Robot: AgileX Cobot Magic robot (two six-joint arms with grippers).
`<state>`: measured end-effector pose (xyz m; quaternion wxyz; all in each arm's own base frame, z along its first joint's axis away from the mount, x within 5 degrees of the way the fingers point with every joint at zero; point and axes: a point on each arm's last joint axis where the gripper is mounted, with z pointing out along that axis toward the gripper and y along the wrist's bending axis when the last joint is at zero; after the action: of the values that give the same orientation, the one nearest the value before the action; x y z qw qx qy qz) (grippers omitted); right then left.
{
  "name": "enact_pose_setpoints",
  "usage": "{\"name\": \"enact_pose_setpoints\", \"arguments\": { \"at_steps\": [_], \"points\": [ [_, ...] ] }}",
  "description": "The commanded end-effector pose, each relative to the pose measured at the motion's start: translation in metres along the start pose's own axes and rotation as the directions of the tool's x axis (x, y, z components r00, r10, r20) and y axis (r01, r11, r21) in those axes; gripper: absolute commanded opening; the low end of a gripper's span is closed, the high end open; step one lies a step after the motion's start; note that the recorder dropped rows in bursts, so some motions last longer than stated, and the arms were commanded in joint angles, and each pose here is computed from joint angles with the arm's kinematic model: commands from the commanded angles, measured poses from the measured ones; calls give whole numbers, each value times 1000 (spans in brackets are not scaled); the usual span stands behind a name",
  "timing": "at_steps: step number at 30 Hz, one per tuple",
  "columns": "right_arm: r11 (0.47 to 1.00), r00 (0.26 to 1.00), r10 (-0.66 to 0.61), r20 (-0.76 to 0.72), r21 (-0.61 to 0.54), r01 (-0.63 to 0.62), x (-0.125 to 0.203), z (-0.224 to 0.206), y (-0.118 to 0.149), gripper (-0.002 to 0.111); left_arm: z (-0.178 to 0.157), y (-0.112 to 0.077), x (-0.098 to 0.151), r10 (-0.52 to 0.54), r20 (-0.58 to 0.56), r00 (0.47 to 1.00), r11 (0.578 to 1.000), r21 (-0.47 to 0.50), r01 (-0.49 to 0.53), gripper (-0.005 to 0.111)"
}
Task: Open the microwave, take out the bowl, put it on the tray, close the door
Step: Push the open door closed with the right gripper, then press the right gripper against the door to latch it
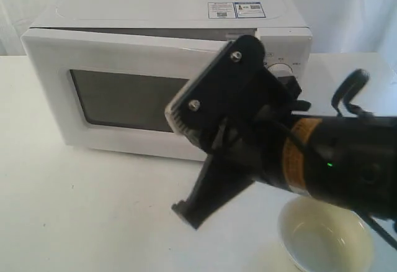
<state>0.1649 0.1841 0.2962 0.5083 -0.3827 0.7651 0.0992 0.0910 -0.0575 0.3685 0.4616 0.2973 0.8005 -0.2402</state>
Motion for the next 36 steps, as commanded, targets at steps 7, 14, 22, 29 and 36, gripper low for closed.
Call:
{"name": "enact_pose_setpoints", "arguments": {
  "at_steps": [7,14,22,29,36],
  "points": [
    [964,999,-35,-22,262,40,-16,37,-26,0,-30,-20,29,-75,-119,990,979,-196,51,0],
    [932,991,-73,-110,347,107,-10,58,-32,0,-51,-38,41,-78,-38,996,953,-296,63,0],
    [914,990,-62,-124,392,106,-7,61,-52,0,-72,-38,70,-176,-156,972,856,-512,72,0],
    [913,991,-52,-120,397,96,-6,62,-62,0,-76,-44,73,-161,-138,977,857,-511,69,0],
    [906,994,-49,-94,414,84,-14,63,-71,0,-76,-44,74,-161,-145,976,859,-508,66,0]
  ]
}}
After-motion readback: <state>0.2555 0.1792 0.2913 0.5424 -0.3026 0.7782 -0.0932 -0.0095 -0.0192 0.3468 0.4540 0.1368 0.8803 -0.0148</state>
